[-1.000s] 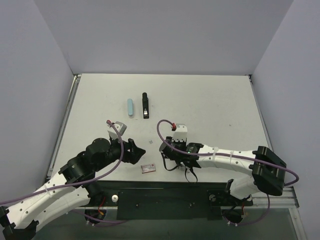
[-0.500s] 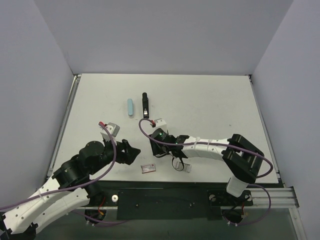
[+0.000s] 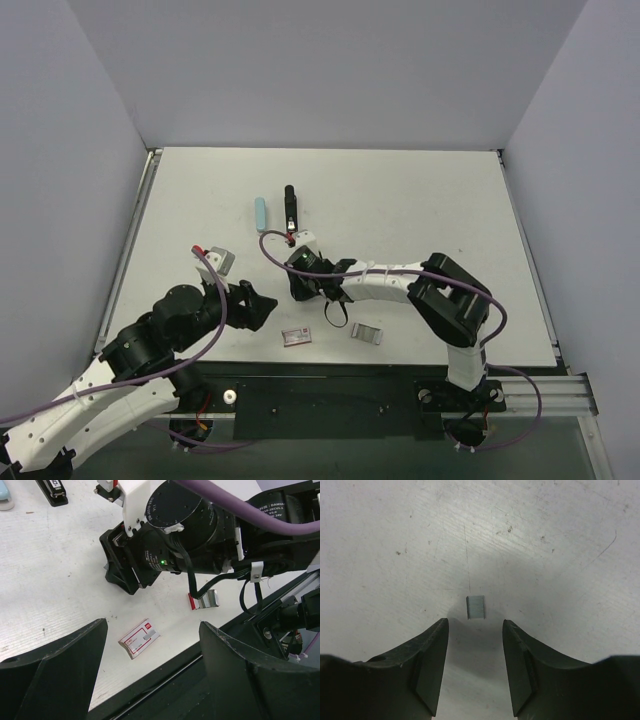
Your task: Unload the staples from the stapler
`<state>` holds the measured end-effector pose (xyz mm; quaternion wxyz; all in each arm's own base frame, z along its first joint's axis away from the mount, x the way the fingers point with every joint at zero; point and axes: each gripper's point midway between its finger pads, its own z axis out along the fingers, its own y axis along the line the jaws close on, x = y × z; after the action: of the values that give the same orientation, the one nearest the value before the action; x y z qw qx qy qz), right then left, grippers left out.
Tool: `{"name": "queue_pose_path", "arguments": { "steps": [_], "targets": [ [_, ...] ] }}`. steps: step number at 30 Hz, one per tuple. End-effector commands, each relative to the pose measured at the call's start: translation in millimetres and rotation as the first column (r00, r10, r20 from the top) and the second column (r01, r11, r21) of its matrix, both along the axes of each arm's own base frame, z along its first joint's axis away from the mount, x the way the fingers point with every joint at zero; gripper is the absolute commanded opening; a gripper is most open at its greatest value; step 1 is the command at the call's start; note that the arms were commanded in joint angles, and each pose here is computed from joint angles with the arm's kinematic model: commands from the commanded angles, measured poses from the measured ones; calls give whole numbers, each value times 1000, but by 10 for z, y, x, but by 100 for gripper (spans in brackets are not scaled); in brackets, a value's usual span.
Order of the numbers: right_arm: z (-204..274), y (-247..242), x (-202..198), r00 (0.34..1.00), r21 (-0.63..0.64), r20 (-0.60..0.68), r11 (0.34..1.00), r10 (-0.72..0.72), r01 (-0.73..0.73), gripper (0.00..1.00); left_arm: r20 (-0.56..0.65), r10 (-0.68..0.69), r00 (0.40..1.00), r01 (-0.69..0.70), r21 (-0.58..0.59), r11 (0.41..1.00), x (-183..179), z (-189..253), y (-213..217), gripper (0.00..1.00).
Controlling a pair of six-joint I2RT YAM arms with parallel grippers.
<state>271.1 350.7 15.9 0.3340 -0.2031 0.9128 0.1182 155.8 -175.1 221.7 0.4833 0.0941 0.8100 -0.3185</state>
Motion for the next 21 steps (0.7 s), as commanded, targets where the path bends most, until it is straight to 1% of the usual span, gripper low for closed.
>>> {"name": "queue_pose_path", "arguments": {
  "steps": [1,5,12,18,21],
  "targets": [
    [95,79,133,999,-3,39,1000,-9,10,43,30,6,1000,-6,-17,1000,3,149,26,85],
    [3,39,164,999,-35,42,999,-22,24,42,35,8,999,-7,-21,1000,2,169,32,85],
    [-119,39,158,999,-62,39,998,-28,31,32,29,1,1000,0,-20,1000,-4,152,18,85],
    [-147,71,110,999,-86,45,996,-15,19,25,30,1,1000,0,-21,1000,-9,151,23,85],
    [-158,87,91,998,-107,54,994,-10,16,19,31,2,1000,-2,-22,1000,-6,155,24,85]
  ]
}}
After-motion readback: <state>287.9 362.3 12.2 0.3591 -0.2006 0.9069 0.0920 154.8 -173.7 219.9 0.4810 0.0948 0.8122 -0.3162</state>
